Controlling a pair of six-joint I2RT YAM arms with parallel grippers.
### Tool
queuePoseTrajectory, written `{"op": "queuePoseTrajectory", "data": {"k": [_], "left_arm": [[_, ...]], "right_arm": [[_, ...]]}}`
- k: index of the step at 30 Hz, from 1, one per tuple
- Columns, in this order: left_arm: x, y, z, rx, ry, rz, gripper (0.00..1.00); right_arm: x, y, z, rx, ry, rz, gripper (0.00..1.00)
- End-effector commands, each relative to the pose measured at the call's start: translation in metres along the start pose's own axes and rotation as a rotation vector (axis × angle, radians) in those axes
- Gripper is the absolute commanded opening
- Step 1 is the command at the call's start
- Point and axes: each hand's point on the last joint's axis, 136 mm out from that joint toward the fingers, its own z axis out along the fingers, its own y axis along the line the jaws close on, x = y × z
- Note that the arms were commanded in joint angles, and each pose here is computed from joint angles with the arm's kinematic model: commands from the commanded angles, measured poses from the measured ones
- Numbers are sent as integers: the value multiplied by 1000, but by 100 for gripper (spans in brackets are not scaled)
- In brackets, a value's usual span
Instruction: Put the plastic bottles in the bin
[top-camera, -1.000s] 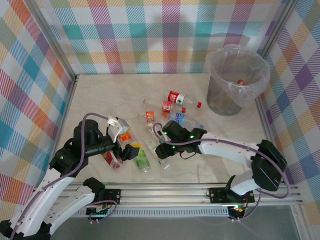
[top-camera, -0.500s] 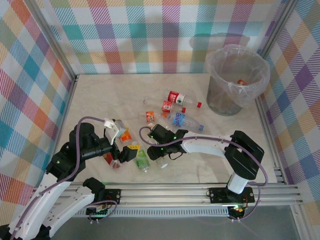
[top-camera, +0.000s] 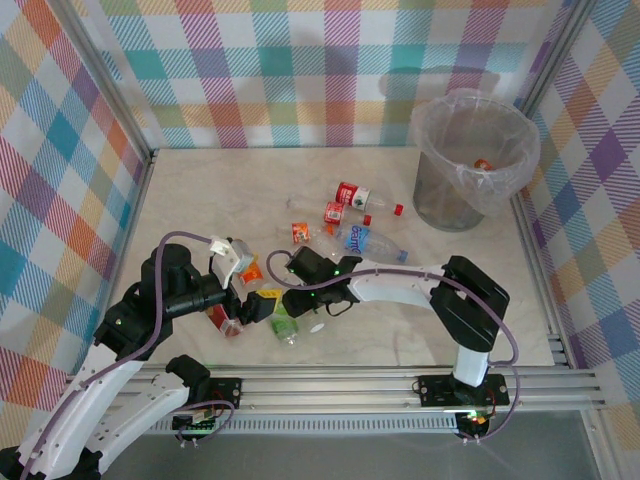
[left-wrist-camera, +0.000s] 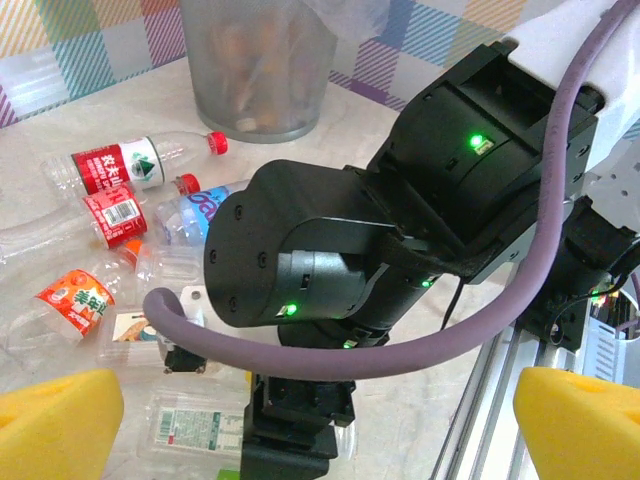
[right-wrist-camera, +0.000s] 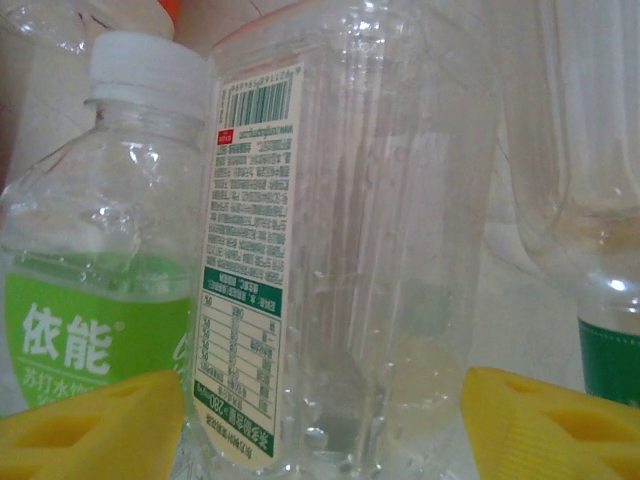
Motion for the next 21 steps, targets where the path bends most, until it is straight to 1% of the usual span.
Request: {"op": "queuePoseTrajectory", "data": {"k": [1, 8, 11, 16, 19, 21], "left_arm": [[-3, -3, 2, 20, -18, 27, 100], [-4, -3, 1, 19, -19, 28, 100], [-3, -3, 2, 21, -16, 26, 100], [-3, -3, 2, 22, -15, 25, 100], [-3, -3, 2, 21, -16, 25, 100], [-4, -3, 2, 22, -15, 24, 100]], "right_arm": [[3, -2, 11, 26, 25, 0, 74], [0, 0, 14, 24, 19, 8, 74], [0, 0, 16, 24, 26, 10, 78], [1, -1, 17, 27, 26, 16, 80], [-1, -2, 17, 35, 22, 17, 80], [-3, -4, 15, 42, 13, 18, 78]]}}
